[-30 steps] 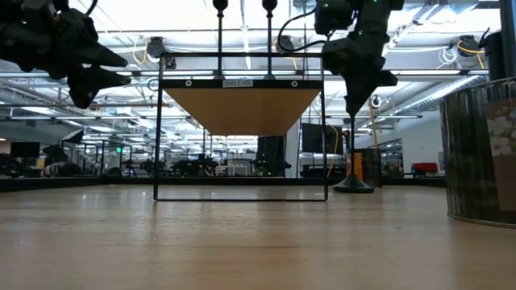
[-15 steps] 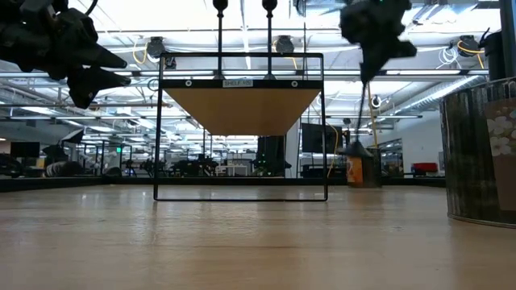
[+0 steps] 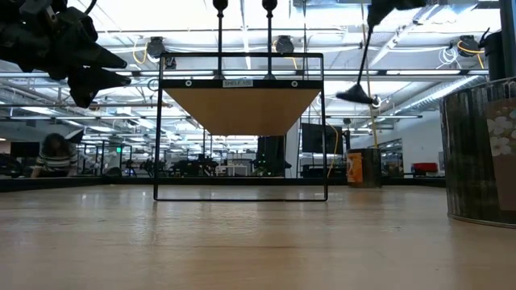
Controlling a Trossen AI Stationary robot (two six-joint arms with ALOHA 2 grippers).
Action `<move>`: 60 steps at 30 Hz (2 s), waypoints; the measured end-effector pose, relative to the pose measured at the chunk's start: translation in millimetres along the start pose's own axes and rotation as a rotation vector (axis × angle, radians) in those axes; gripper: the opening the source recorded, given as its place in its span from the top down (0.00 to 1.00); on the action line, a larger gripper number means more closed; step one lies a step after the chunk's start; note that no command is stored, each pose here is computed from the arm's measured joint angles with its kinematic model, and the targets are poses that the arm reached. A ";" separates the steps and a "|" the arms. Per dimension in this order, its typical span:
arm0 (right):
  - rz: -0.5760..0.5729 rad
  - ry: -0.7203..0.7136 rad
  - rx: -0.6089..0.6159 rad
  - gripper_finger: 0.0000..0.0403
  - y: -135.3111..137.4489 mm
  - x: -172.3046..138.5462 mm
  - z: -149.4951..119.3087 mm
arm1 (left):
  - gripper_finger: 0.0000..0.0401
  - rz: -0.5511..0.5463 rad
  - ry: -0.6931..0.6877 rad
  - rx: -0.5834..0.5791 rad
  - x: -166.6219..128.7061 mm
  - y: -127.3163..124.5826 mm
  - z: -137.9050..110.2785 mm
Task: Pick & Place candle stick holders
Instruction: Put the black candle holder on the shelf
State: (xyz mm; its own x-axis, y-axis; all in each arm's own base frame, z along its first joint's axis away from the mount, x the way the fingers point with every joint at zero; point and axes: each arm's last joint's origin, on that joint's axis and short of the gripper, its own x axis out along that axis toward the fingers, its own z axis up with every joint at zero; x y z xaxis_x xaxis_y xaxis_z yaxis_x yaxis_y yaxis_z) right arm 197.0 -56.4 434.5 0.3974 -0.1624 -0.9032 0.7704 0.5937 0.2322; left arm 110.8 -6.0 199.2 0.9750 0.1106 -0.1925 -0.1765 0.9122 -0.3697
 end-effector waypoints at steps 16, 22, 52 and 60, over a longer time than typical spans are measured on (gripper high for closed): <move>0.131 -0.162 -0.157 0.98 25.1 -32.2 44.1 | 0.58 -0.003 0.000 -0.024 0.0 -0.1 0.1; 0.247 -0.174 -0.207 0.98 33.9 -22.9 64.1 | 0.58 -0.003 0.000 -0.020 0.0 -0.1 0.1; 0.424 -0.003 -0.317 0.98 59.0 45.1 102.0 | 0.58 -0.004 0.001 0.007 0.0 -0.1 0.1; 0.420 0.039 -0.348 0.98 68.4 54.2 97.6 | 0.58 -0.004 0.001 0.017 0.0 -0.1 0.0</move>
State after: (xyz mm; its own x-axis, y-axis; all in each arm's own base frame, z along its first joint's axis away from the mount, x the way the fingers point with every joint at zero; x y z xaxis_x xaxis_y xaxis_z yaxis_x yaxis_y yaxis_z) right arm 319.9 -101.5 436.7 0.6112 0.1706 -0.7729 0.3363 0.8280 0.4487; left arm 110.9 -6.1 199.2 0.9756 0.1065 -0.1920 -0.1702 0.9192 -0.3550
